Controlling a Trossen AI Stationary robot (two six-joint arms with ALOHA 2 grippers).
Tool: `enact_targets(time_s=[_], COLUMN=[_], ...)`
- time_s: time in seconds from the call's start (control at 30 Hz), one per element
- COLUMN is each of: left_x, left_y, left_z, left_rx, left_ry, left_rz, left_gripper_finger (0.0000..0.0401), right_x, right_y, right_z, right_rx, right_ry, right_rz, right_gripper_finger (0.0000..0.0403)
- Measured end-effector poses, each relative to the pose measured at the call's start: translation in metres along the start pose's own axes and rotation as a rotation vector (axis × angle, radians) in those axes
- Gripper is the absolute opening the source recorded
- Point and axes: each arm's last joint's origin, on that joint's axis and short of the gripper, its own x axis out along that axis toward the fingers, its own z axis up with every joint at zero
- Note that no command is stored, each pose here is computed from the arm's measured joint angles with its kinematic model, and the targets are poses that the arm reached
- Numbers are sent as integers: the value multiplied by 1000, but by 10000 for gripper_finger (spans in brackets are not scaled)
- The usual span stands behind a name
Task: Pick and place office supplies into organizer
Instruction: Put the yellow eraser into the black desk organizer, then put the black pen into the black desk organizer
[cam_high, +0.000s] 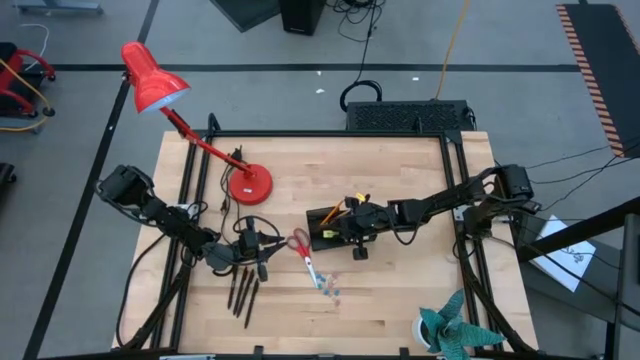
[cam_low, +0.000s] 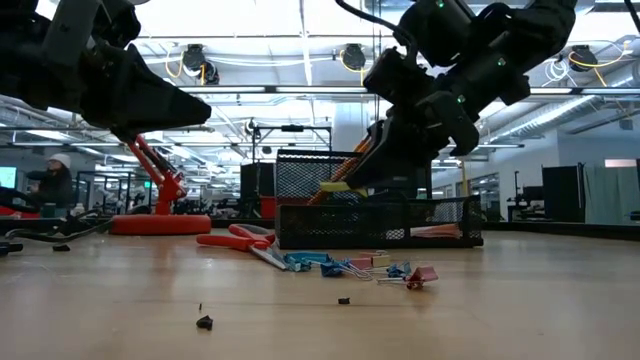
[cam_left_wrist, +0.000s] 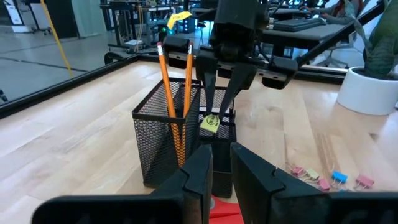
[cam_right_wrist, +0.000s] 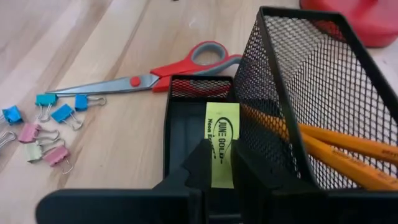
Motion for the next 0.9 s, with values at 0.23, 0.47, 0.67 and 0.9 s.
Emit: enact_targets(time_s=[0.23, 0.47, 0.67, 0.9], left_x=[0, 0, 0, 0], left_y=[0, 0, 0, 0], left_z=[0, 0, 0, 0], left_rx=[2, 1, 1, 0], left_ry=[0, 0, 0, 0], left_rz=[0, 0, 0, 0], left_gripper_finger=[67, 67, 67, 67], right_x=[0, 0, 0, 0], right_y=[2, 1, 0, 3], right_z=[0, 0, 0, 1], right_rx=[-18, 24, 32, 28], right_ry=[-7, -3, -1, -9], right_rz=[52, 33, 0, 8], right_gripper_finger=[43, 66, 105, 126])
